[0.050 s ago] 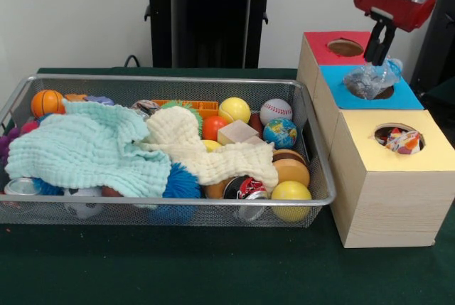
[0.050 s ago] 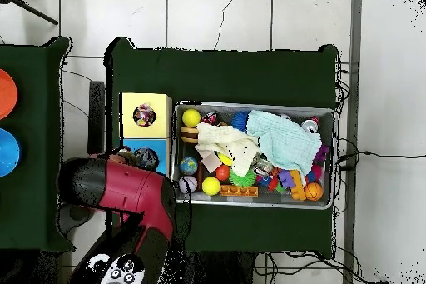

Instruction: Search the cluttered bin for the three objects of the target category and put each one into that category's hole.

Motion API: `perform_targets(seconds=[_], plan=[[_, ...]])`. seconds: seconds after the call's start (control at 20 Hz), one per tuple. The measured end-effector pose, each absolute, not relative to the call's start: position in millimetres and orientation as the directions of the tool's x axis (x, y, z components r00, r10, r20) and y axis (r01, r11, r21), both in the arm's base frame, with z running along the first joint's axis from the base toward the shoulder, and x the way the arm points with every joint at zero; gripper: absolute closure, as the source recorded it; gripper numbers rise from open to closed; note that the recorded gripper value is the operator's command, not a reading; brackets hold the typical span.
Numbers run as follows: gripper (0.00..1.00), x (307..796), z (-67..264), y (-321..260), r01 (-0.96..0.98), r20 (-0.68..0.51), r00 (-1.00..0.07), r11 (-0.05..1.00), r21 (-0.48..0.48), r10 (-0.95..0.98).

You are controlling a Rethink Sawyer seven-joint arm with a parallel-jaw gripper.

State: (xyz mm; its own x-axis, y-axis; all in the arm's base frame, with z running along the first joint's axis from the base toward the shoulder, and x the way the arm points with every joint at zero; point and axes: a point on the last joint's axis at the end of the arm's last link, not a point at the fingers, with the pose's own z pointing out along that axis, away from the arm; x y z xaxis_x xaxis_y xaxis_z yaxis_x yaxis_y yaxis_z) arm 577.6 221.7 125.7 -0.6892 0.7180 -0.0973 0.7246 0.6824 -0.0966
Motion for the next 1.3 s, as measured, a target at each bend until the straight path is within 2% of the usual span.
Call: perform_targets(seconds=[0.2, 1.3], plan=[[1.0, 579.4, 111.9, 217.0, 0.726, -0.115, -0.688, 0.681, -0.099, 0.716], [1.0, 581.4, 81.9, 213.5, 0.737, -0.128, -0.675, 0.668, -0.103, 0.726]])
